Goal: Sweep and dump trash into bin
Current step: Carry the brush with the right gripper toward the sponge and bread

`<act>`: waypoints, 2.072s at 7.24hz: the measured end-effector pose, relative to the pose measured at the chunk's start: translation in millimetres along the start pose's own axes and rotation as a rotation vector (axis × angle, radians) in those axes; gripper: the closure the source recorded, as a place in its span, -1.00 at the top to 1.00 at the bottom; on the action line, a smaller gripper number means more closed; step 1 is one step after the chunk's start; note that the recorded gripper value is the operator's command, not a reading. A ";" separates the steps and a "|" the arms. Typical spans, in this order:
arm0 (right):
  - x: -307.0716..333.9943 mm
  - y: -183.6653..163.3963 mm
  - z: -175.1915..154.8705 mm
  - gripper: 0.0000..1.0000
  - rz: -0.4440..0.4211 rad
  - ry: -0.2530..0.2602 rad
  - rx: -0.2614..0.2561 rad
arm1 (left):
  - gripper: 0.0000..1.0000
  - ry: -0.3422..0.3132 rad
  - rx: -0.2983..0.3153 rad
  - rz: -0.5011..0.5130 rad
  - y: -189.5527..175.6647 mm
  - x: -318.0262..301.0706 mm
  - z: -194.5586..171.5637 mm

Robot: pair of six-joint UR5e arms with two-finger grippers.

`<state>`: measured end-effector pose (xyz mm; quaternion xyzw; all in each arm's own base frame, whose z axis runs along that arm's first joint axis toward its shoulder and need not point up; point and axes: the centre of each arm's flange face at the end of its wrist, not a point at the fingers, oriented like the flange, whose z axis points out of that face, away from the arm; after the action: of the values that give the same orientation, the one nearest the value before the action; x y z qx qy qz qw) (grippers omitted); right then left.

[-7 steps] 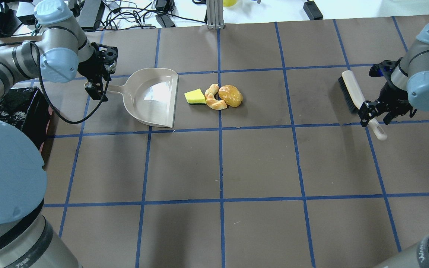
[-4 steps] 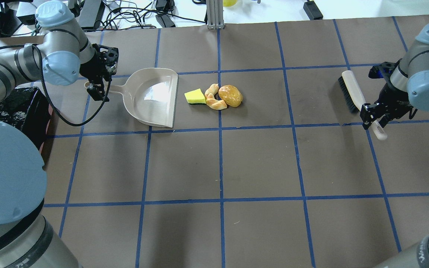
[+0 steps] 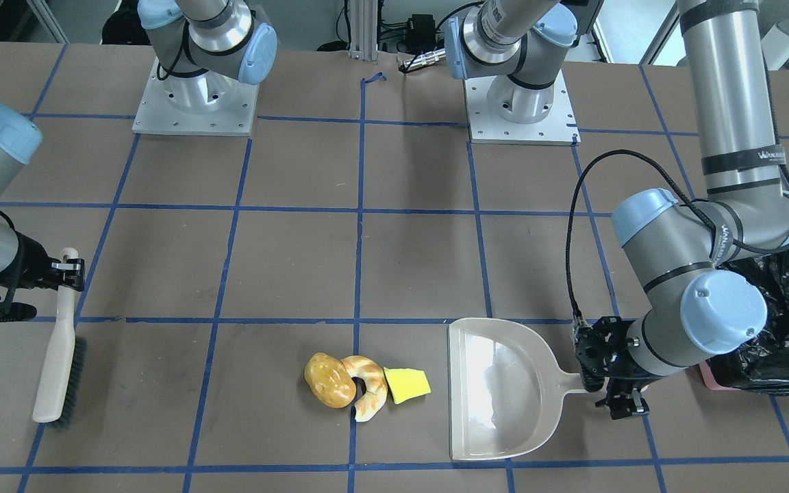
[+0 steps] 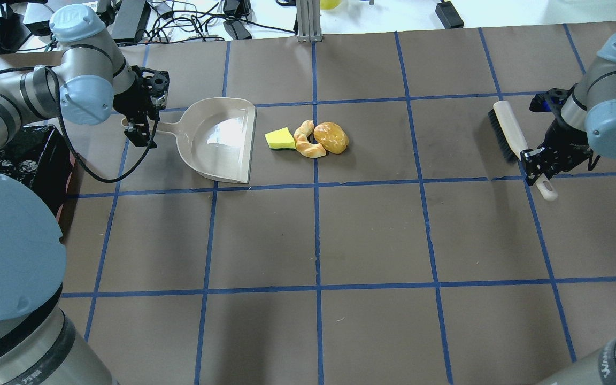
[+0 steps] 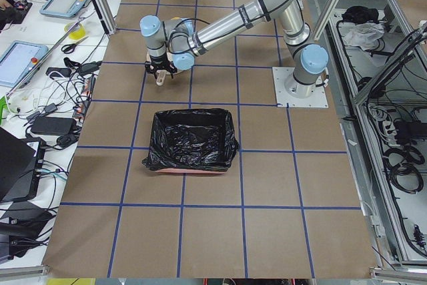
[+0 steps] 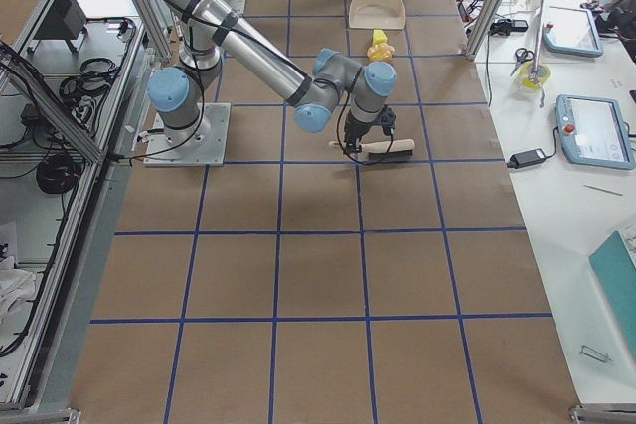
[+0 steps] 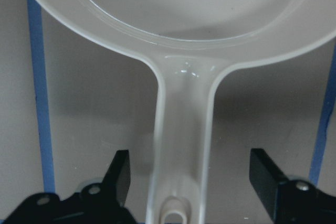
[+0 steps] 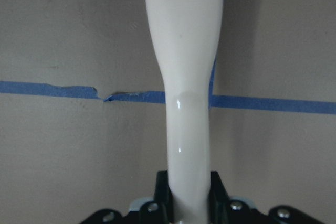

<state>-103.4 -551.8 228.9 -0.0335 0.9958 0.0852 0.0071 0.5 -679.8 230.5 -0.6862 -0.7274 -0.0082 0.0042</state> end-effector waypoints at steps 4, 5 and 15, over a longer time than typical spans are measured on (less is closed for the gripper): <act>-101.5 -26.4 -20.2 -1.00 0.066 0.036 0.039 | -1.00 -0.003 -0.003 0.012 -4.4 1.9 -4.5; -137.2 -30.1 -23.2 -1.00 0.082 0.031 0.049 | -1.00 -0.004 -0.003 0.016 -5.2 2.1 -5.5; -360.3 -39.9 -10.4 -1.00 0.092 -0.028 -0.023 | -1.00 0.002 -0.049 0.029 -7.7 -1.6 -3.2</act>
<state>258.7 -569.2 239.5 0.0137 0.9950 0.0974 0.0168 -7.1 -681.8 233.6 -0.6964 -0.7171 -0.0266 -0.0121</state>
